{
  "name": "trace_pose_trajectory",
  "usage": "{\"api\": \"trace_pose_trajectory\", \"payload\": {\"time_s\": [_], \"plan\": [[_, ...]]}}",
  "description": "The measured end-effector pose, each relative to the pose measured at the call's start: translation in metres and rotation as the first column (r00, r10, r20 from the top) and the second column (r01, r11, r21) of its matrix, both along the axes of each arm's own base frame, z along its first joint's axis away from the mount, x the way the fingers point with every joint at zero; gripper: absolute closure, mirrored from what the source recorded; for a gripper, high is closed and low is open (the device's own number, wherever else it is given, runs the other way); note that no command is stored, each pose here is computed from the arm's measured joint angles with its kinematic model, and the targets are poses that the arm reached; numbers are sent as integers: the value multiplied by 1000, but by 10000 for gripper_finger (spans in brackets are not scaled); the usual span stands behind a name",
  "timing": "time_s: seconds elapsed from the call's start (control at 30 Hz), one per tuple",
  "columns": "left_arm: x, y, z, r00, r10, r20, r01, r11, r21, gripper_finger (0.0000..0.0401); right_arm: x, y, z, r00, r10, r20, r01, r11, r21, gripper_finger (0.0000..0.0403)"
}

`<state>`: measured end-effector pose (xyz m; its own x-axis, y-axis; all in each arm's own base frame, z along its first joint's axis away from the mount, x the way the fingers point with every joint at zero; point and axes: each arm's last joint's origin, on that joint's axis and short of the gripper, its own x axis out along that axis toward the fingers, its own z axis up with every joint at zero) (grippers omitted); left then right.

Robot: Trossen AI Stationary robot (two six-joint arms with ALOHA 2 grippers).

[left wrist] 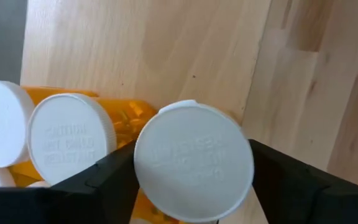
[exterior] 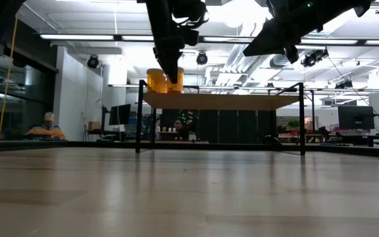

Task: Pick and place medicine bottles onto shelf by color
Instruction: Put the orange pill bottle on the shelf aligned with the other orange pill bottles

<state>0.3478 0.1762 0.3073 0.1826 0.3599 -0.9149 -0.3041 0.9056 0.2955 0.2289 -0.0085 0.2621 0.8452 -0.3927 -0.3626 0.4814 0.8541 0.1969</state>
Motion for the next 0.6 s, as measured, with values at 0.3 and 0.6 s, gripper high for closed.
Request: {"api": "trace_pose_trajectory", "payload": {"time_s": [0.3,0.6], "plan": [[-2,-1,10,999,0,43,-1,1000,24,107,0,0,-1,1000,0,-11,0,1000,0,402],[-9,-3,22,997,-5,74,1,999,41,107,-1,0,-2,1000,0,-19,0,1000,-1,402]]}}
